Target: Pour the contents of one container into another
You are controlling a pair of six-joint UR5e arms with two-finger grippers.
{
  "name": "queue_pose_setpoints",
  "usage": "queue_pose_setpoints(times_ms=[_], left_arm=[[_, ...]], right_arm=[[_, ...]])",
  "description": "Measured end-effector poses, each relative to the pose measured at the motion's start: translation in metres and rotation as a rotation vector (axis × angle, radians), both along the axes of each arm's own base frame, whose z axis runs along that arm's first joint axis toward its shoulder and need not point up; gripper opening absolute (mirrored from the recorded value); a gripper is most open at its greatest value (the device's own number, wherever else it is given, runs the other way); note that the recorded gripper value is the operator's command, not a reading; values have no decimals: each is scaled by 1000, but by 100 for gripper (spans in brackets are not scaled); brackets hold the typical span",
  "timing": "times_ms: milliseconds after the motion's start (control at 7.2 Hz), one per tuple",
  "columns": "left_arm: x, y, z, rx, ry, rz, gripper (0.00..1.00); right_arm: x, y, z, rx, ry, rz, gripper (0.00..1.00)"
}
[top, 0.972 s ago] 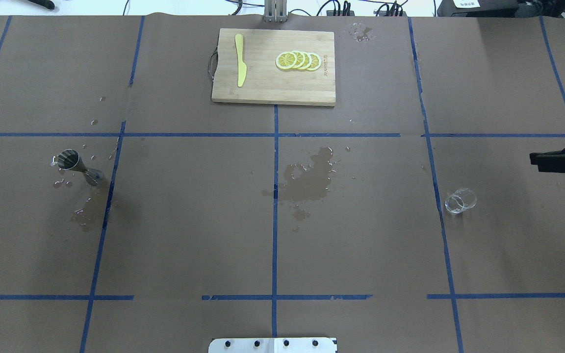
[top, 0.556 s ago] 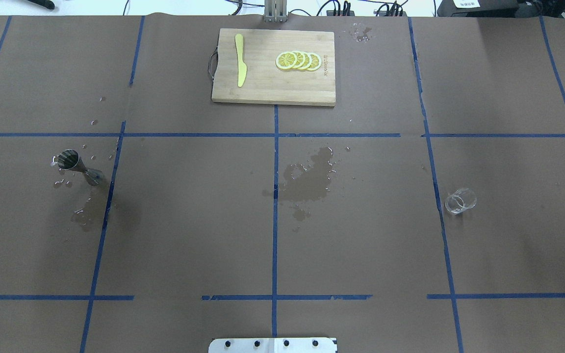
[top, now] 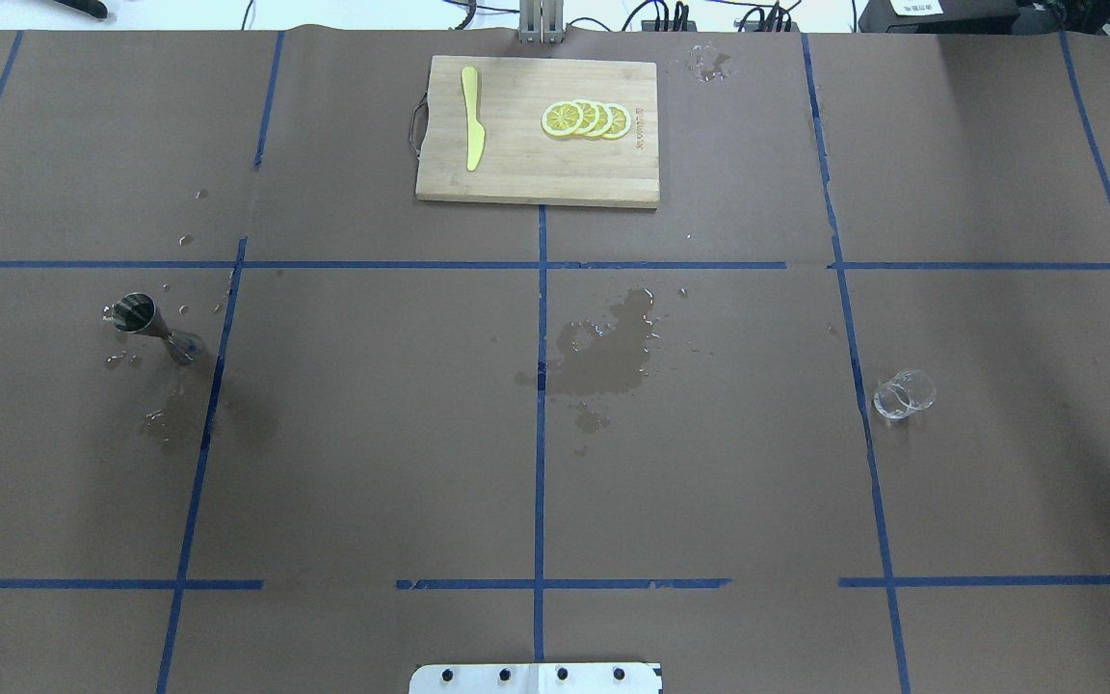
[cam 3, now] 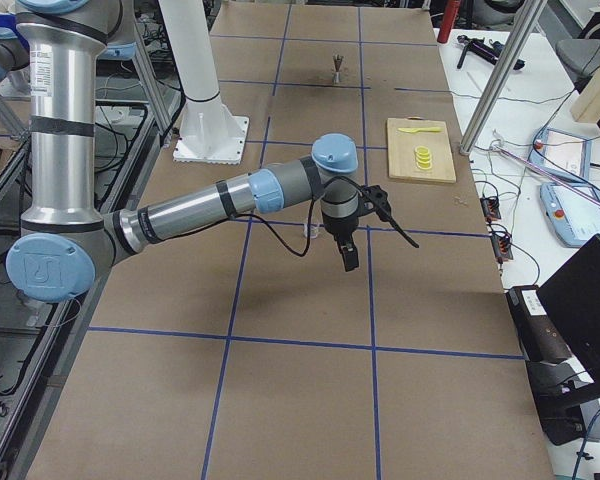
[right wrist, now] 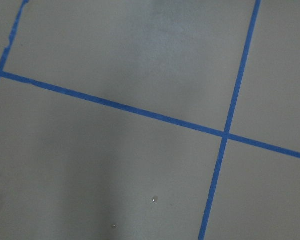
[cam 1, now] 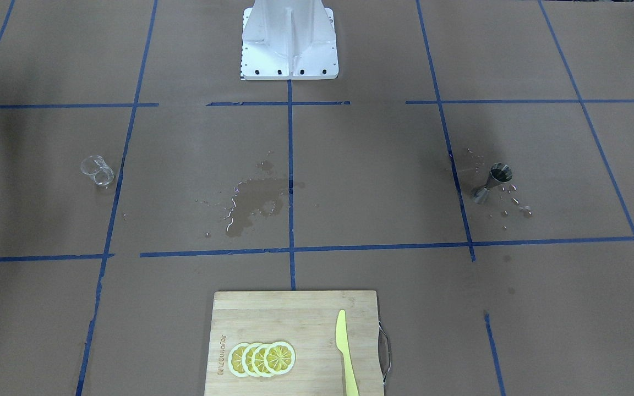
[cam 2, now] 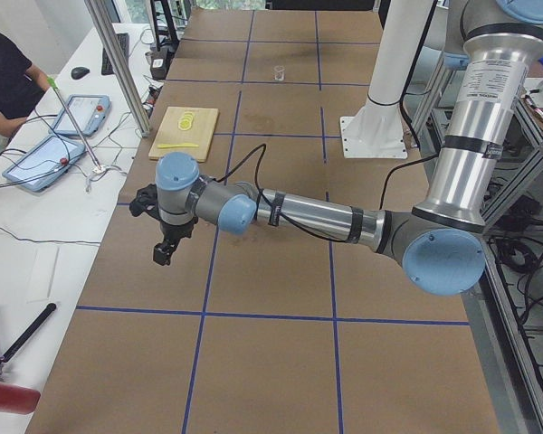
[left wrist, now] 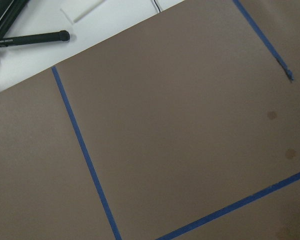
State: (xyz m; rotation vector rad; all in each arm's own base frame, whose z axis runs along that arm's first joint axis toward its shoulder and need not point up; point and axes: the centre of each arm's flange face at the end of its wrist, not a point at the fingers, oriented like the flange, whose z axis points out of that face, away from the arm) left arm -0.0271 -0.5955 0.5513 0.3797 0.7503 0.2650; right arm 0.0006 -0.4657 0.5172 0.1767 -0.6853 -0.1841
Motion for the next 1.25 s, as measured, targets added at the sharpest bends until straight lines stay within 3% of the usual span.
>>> queue_pose_setpoints(times_ms=[139,417,833,1250], left_arm=[[-8,15,22,-33,26,9,100],[-13,55,64,-108,59,17,100],[-21,93,101,-178,57,3,100],[-23,108,115,-220,55,-4,100]], right_arm=[[7,4,14,-46,-1,-7,100],[23,18,36,-58,4,-56,100],[23,9,76,-106,38,-77,100],[56,11,106,-177,-90,9,100]])
